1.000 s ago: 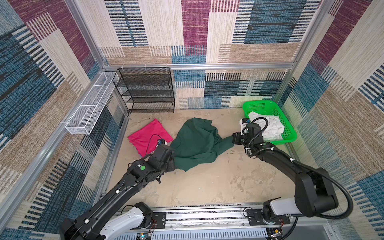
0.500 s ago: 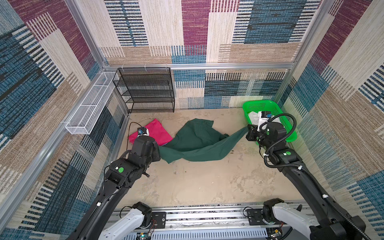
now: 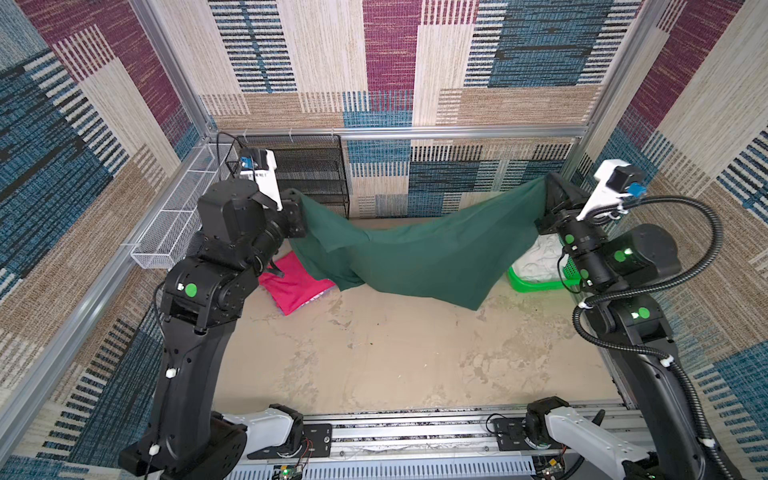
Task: Fold and stack the t-shirts
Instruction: 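Lift the dark green shirt high with both grippers to shake it out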
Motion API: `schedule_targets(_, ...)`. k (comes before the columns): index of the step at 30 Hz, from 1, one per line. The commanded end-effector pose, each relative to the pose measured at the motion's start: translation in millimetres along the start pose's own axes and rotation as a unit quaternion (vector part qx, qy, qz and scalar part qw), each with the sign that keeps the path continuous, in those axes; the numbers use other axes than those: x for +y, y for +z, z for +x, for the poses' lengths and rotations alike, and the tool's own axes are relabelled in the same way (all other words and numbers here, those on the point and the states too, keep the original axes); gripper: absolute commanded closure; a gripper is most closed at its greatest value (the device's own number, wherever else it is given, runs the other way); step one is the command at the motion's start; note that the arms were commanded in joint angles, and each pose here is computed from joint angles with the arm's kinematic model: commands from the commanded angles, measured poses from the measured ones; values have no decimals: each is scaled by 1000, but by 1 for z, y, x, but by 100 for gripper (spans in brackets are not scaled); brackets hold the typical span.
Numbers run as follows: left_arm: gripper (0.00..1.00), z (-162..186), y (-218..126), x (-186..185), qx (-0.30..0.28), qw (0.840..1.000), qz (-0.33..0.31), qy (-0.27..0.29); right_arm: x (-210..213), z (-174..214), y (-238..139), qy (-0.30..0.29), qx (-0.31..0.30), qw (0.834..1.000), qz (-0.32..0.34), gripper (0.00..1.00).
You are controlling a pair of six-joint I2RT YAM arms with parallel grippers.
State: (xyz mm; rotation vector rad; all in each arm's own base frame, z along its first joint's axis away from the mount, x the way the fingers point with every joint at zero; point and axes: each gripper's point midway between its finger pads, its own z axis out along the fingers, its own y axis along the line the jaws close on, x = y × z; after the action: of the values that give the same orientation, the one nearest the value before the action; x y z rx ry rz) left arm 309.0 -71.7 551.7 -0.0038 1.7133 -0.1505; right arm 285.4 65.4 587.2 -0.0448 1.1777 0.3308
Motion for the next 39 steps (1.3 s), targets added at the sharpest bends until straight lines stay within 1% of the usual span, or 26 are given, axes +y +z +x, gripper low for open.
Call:
schedule_targets(1,100,-50,-20,-8,-75,997,24,23,9,-54,-8,-13,-75,997,-13,100)
schedule_targets(4,100,-87,-45,-7,-137,990,31,22,20,-91,-25,-12,-122,992,-34,100)
schedule_targets(6,100,-106,-62,-5,-170,985,33,24,24,-107,-33,-9,-136,990,-41,100)
schedule_targets(8,100,-120,-78,-2,-200,979,33,26,27,-111,-37,-7,-134,990,-48,100)
schedule_targets(9,100,-126,-86,-2,-215,976,34,29,30,-125,-45,-6,-148,988,-54,100)
schedule_targets(14,100,-159,-133,14,-297,954,9,34,37,-154,-67,-3,-175,982,-67,100)
schedule_targets(18,100,-174,-161,23,-335,941,-7,36,43,-177,-76,-2,-189,979,-76,100)
schedule_targets(22,100,-185,-186,25,-369,929,0,33,50,-199,-87,4,-206,974,-93,100)
schedule_targets(25,100,-189,-203,27,-387,922,8,28,53,-210,-93,6,-212,973,-96,100)
schedule_targets(28,100,-190,-213,28,-396,918,11,27,51,-211,-92,4,-207,974,-90,100)
schedule_targets(30,100,-186,-204,30,-384,923,-2,33,46,-201,-82,0,-189,979,-75,100)
schedule_targets(32,100,-178,-178,31,-358,932,-24,47,36,-178,-66,-9,-161,986,-50,100)
schedule_targets(36,100,-144,-102,22,-277,956,-49,76,13,-111,-39,-20,-97,995,-2,100)
schedule_targets(39,100,-102,-46,18,-217,970,-64,84,-4,-47,-31,-20,-48,998,27,100)
